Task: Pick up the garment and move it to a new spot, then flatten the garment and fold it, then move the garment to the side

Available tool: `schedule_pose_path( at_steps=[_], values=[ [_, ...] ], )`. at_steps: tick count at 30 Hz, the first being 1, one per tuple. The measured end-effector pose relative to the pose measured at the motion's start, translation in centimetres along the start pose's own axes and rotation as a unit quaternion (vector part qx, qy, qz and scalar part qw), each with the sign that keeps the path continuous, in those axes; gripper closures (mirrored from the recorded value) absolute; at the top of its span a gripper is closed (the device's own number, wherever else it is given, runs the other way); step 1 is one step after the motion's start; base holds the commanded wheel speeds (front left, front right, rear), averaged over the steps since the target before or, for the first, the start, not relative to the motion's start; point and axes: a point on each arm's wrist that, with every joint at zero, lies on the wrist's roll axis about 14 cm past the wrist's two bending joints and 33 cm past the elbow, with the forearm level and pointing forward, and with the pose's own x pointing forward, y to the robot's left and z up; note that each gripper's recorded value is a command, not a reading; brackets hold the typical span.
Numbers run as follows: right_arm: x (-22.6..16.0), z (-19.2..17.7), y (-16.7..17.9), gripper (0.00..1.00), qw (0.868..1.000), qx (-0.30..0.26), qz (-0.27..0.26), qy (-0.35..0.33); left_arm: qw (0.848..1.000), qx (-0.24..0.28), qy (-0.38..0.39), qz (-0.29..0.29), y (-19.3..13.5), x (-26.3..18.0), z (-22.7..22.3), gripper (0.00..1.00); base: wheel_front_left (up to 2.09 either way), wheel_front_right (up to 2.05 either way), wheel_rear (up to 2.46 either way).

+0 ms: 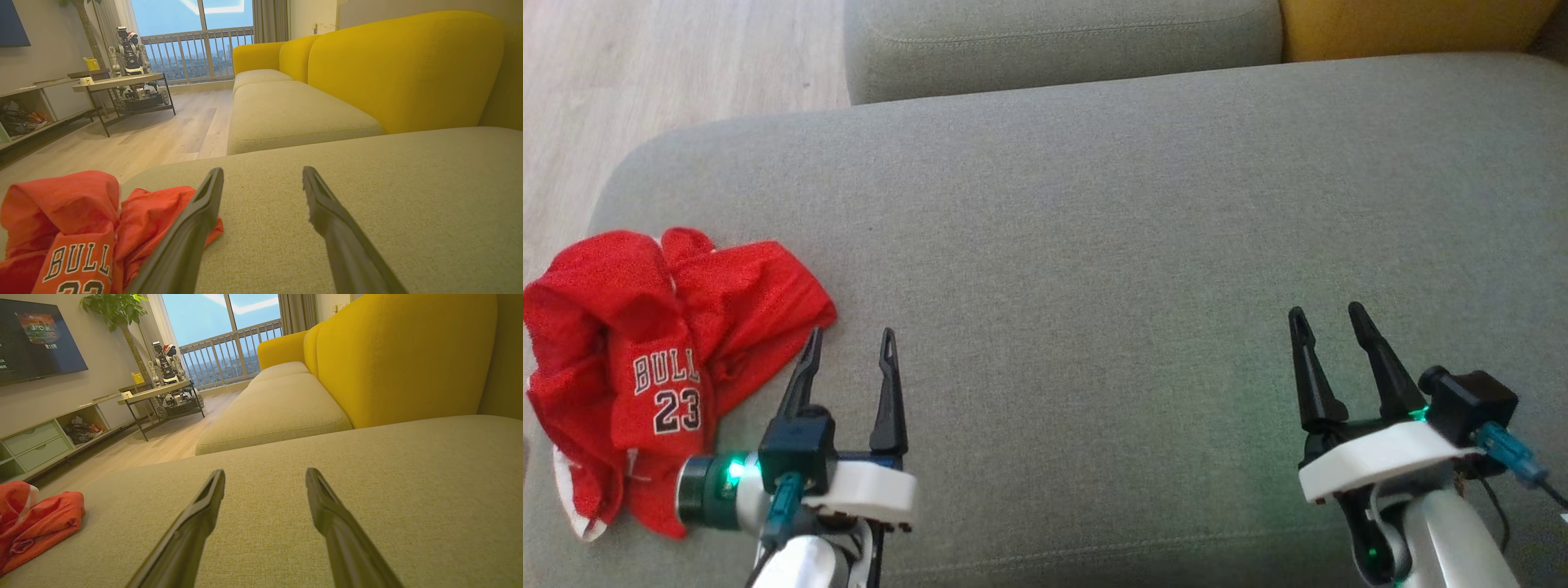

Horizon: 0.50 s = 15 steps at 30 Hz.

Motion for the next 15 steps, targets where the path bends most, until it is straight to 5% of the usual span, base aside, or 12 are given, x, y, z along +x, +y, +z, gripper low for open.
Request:
schedule_pose_path(
  at_steps=[15],
  values=[
    [1.3,0.9,2.1,0.00,0.999,-0.012,0.034,-0.014,1.000,0.010,0.001,0.007,1.1,-0.6,-0.3,0.00,0.00,0.00,0.00]
  ],
)
